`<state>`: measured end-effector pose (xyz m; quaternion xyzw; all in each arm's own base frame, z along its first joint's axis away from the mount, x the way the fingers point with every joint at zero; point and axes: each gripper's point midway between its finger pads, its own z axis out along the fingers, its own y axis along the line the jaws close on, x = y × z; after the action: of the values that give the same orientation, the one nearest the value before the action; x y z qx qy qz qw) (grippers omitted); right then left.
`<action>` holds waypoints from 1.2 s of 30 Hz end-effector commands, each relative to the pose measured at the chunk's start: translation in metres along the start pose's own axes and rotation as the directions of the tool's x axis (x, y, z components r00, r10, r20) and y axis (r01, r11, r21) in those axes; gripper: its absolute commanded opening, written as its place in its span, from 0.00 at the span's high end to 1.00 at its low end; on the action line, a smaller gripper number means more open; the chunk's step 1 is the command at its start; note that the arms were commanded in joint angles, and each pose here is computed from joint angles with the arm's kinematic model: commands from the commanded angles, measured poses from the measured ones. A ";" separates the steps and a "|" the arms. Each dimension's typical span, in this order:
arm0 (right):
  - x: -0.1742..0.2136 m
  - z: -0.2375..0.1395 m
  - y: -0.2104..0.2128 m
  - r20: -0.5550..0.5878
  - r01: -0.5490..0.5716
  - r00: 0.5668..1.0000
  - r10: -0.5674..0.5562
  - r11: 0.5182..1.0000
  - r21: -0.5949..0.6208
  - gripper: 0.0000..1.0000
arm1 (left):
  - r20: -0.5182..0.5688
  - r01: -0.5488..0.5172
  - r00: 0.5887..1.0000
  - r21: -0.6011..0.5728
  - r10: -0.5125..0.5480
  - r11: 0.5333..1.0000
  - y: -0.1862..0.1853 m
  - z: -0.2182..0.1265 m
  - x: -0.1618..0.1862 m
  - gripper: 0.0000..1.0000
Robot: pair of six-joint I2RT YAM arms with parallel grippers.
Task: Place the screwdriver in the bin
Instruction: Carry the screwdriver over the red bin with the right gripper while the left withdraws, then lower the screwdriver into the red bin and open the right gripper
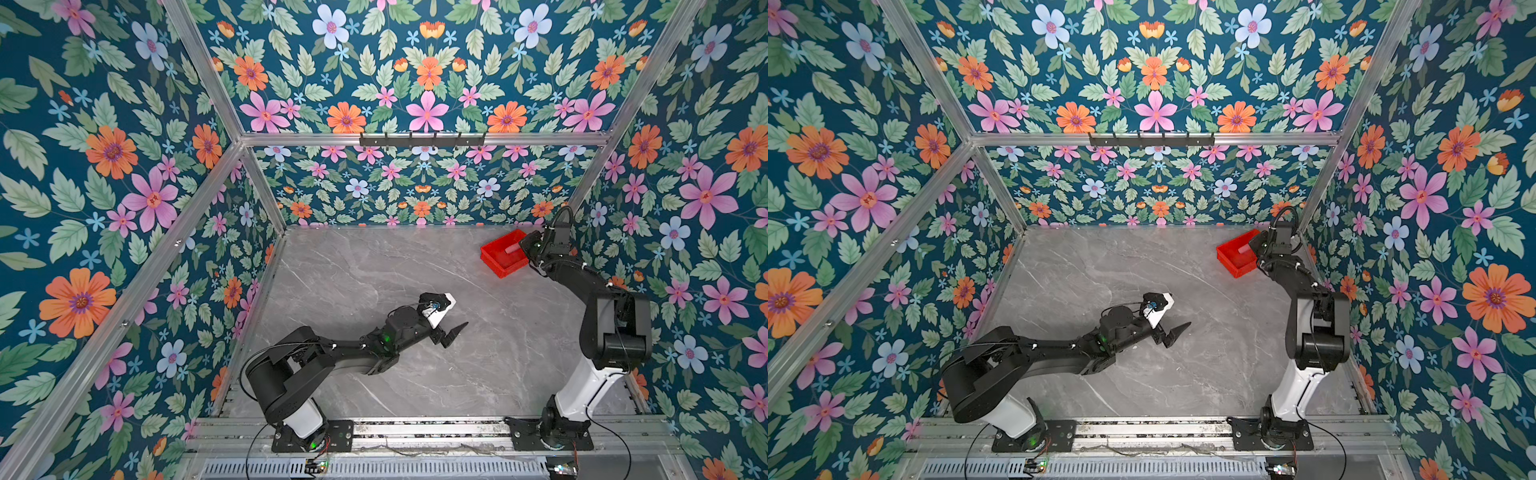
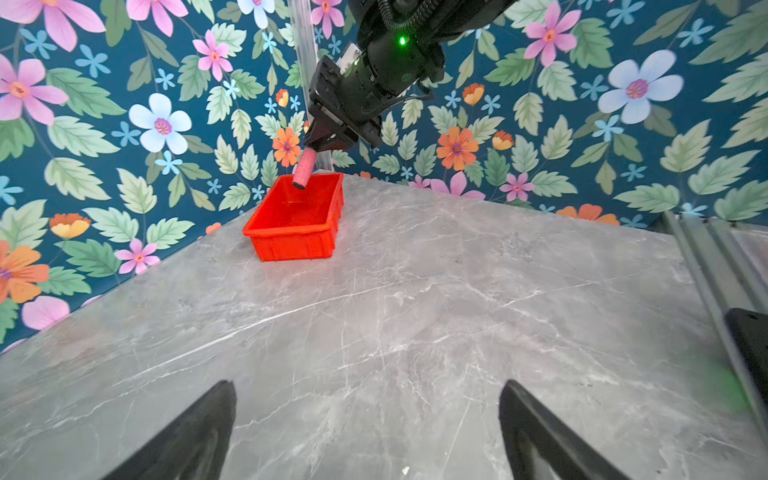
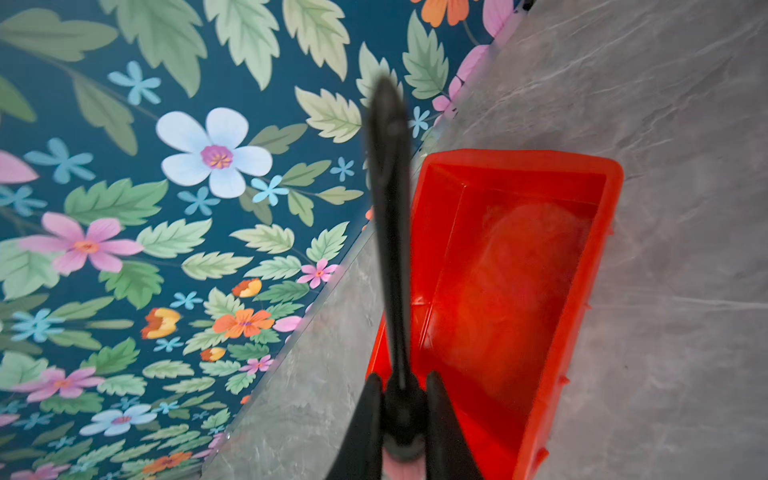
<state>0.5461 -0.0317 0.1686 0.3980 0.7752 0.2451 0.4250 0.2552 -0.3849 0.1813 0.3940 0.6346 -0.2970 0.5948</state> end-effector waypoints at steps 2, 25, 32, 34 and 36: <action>0.013 0.024 -0.019 -0.085 -0.079 0.992 0.089 0.990 0.119 1.00 | 0.005 -0.020 1.000 -0.053 0.020 0.998 0.009 0.002 -0.003 0.00; 0.039 0.064 -0.049 -0.206 -0.091 0.969 0.138 0.971 0.221 0.76 | -0.007 -0.023 1.000 -0.061 0.022 0.998 0.008 -0.006 0.005 0.00; 0.030 0.049 -0.038 -0.191 -0.044 0.978 0.084 0.978 0.203 0.52 | 0.028 -0.009 1.000 -0.082 0.012 0.997 0.011 -0.011 -0.002 0.00; 0.026 0.042 -0.034 -0.182 -0.027 0.981 0.063 0.981 0.192 0.49 | 0.053 0.013 0.999 -0.092 -0.008 0.996 0.013 -0.014 -0.006 0.00; 0.023 0.034 -0.029 -0.173 -0.001 0.984 0.030 0.986 0.166 0.42 | 0.102 0.040 0.994 -0.120 -0.028 0.992 0.019 -0.021 -0.011 0.00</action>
<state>0.5588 -0.0249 0.1097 0.4296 0.8203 0.2259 0.3026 0.2569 -0.3650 0.1755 0.3682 0.6448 -0.2710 0.6125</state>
